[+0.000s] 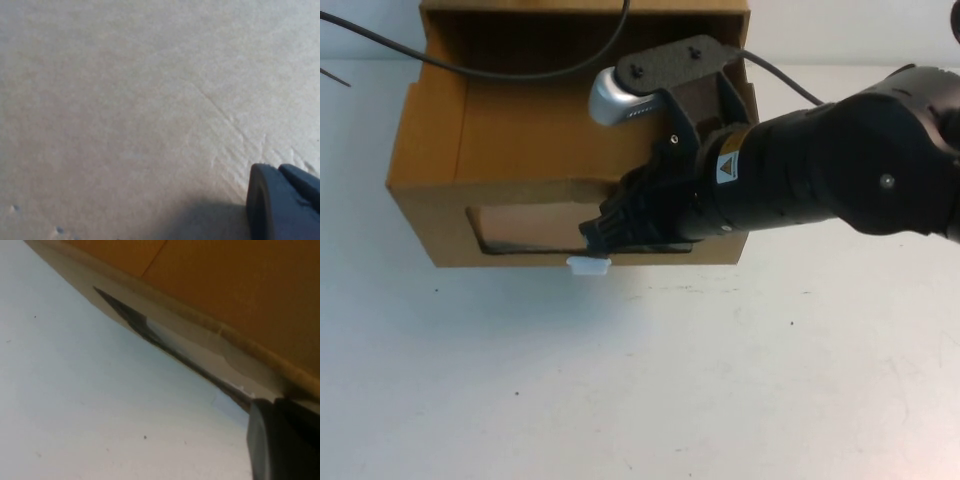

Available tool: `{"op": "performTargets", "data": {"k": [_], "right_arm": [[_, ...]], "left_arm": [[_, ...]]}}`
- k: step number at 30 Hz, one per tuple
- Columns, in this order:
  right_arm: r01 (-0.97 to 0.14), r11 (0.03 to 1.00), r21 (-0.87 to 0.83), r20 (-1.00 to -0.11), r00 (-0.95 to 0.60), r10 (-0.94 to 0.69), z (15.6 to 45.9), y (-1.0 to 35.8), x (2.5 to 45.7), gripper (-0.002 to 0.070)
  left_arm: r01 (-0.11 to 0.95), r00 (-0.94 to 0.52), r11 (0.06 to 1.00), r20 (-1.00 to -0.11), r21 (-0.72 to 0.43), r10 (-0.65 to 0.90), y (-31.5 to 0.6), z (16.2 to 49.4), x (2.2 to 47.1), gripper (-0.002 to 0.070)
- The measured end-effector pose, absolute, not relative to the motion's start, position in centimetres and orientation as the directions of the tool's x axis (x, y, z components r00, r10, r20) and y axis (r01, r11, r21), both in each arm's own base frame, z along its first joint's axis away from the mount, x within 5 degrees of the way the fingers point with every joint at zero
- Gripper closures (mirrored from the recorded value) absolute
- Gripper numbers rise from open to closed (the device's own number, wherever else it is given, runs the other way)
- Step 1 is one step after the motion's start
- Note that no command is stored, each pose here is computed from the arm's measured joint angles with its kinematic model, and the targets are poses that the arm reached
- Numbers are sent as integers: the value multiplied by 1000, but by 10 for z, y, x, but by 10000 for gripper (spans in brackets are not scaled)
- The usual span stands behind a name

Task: Close the shoe box
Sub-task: Close the shoe box with your right arm

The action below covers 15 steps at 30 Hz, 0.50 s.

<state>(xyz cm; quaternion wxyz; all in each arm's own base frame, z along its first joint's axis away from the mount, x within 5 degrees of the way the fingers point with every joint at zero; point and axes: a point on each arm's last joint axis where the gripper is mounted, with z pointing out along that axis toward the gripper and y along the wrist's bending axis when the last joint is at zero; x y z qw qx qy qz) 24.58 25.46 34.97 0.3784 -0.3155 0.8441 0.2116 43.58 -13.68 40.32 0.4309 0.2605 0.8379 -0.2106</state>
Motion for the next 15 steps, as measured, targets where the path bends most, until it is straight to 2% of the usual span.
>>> {"op": "performTargets", "data": {"k": [15], "right_arm": [[-637,762,115,-819,-495,-291,354,260,295,687]], "left_arm": [[618,-493,776,-832,-128,255,-137,403,436,677]]}}
